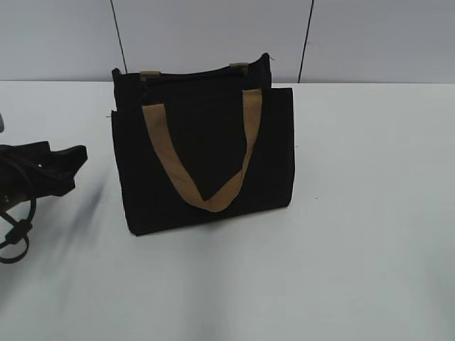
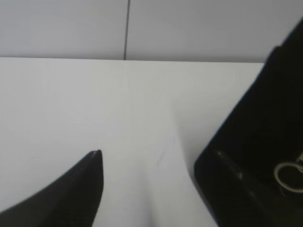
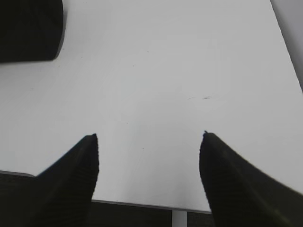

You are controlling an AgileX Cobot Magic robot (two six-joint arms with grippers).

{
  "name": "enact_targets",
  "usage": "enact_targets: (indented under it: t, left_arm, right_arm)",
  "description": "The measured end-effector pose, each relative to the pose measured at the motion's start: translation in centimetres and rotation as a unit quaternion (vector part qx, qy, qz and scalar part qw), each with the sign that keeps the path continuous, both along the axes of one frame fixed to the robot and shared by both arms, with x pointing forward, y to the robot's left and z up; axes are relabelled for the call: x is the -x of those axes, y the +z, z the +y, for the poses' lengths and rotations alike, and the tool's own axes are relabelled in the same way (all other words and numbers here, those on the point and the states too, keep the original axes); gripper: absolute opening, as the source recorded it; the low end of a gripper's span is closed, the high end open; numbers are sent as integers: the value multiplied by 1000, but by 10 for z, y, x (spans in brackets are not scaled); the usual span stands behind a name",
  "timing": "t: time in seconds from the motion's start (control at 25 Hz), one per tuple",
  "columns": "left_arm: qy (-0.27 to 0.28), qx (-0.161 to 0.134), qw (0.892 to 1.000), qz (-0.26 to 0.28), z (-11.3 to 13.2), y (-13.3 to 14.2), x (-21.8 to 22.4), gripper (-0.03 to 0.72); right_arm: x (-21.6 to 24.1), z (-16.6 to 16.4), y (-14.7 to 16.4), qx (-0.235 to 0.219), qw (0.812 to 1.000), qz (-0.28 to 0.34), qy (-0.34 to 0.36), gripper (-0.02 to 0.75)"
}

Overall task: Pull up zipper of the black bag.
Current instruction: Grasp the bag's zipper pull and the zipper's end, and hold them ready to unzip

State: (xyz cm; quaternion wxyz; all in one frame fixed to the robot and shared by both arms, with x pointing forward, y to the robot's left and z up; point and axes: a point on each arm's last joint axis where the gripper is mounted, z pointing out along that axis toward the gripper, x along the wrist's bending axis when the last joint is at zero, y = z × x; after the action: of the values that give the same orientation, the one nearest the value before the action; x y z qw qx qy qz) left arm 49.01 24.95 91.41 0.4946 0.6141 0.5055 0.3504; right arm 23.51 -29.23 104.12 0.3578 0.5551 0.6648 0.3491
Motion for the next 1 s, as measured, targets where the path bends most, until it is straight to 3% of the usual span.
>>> enact_targets:
  t: [0.32,0.48,0.72,1.0]
  left_arm:
    - [-55,4,998,16,-11,-33,-7,507]
    - [-95,1,995,7,-20,-39,-20,493]
    - [-186,-10,982,2,-36,-48,-28,461]
    - [-215,-22,976,-10,-42,-44,-39,436]
  right_arm:
    - [0,0,0,0,1000,0,0,508]
    - [0,0,0,0,1000,0,0,508]
    - [0,0,0,0,1000,0,0,508]
    - [0,0,0,0,1000,0,0,508]
